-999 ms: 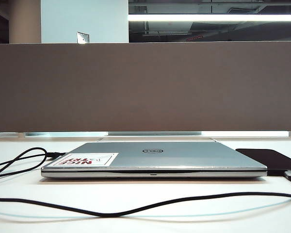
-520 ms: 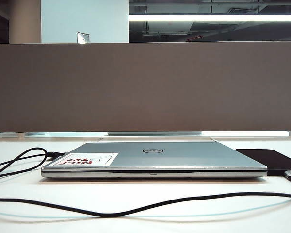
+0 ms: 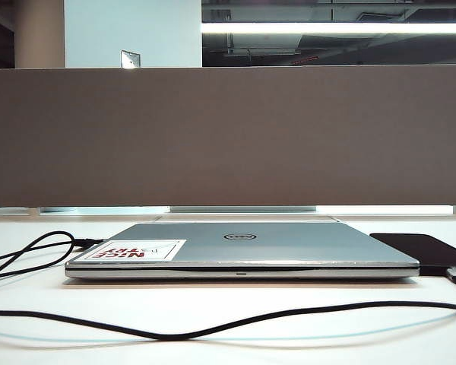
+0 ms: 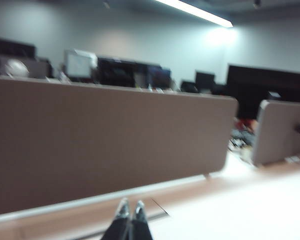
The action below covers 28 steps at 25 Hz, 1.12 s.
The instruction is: Pick up the charging cable and the phone, plug the charging cable into the charging port on the phone, and finally place them back on the table.
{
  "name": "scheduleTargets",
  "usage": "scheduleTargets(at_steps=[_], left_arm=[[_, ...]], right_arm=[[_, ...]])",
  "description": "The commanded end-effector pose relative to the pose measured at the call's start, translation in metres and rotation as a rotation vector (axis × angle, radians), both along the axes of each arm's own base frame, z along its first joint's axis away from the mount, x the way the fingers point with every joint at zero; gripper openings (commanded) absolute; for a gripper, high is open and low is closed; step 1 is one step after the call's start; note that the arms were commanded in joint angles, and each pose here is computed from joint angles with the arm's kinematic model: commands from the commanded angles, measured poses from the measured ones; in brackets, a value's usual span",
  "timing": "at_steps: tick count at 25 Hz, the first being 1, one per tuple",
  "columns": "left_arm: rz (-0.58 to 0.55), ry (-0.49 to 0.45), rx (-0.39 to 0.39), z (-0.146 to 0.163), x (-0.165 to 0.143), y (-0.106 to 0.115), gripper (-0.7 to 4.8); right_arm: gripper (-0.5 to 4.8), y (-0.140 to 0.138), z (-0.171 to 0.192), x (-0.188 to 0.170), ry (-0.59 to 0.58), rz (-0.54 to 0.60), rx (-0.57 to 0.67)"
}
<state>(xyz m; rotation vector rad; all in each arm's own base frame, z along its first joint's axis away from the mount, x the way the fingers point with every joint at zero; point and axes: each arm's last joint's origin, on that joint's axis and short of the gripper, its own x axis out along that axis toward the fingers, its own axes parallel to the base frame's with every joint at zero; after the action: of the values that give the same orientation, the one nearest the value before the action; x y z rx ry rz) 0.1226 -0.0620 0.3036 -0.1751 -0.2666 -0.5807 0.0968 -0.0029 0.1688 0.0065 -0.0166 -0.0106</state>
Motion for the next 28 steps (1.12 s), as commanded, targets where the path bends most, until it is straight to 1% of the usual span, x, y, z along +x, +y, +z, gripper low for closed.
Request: scheduleTargets(at_steps=[1,4,7,10,15,18,20,21,23,28], left_arm=[[0.062,-0.101,-0.013,-0.009,-0.006,0.01,-0.06],[0.129,-0.129,0.024,-0.023,-0.011,0.019,-0.06],[0.185,-0.133,0.031,-0.036,-0.017,0.027,-0.06],[0.277,-0.15,0.092,-0.053,-0.022,0.037,-0.06],[0.361,-0.16,0.114,-0.073,-0.029,0.046,-0.06],[0.39,-0.132,0.124,-0.088,-0.031,0.049,-0.06],[0.402,-0.1,0.12,-0.099,-0.031,0.051,-0.06],[0.403,-0.077,0.105,-0.107,-0.031,0.051,-0.06],[0.397,-0.009,0.09,-0.112,-0.029,0.052,-0.05],[0.394,0.054,0.103,-0.118,-0.028,0.052,-0.06]], right_arm=[[0.03,0.0,0.004,-0.001,-0.031,-0.003,-0.003],[0.03,0.0,0.004,-0.001,-0.031,-0.003,-0.003],[0.03,0.0,0.004,-0.001,-0.031,-0.003,-0.003],[0.03,0.0,0.004,-0.001,-0.031,-0.003,-0.003],[0.03,0.0,0.004,-0.001,-0.031,-0.003,-0.003],[0.03,0.0,0.004,-0.001,-0.031,-0.003,-0.003],[0.03,0.0,0.004,-0.001,-0.031,-0.003,-0.003],[0.03,0.0,0.004,-0.001,-0.031,-0.003,-0.003],[0.03,0.0,0.004,-0.001,-0.031,-0.003,-0.003],[0.03,0.0,0.004,-0.001,-0.031,-0.003,-0.003]])
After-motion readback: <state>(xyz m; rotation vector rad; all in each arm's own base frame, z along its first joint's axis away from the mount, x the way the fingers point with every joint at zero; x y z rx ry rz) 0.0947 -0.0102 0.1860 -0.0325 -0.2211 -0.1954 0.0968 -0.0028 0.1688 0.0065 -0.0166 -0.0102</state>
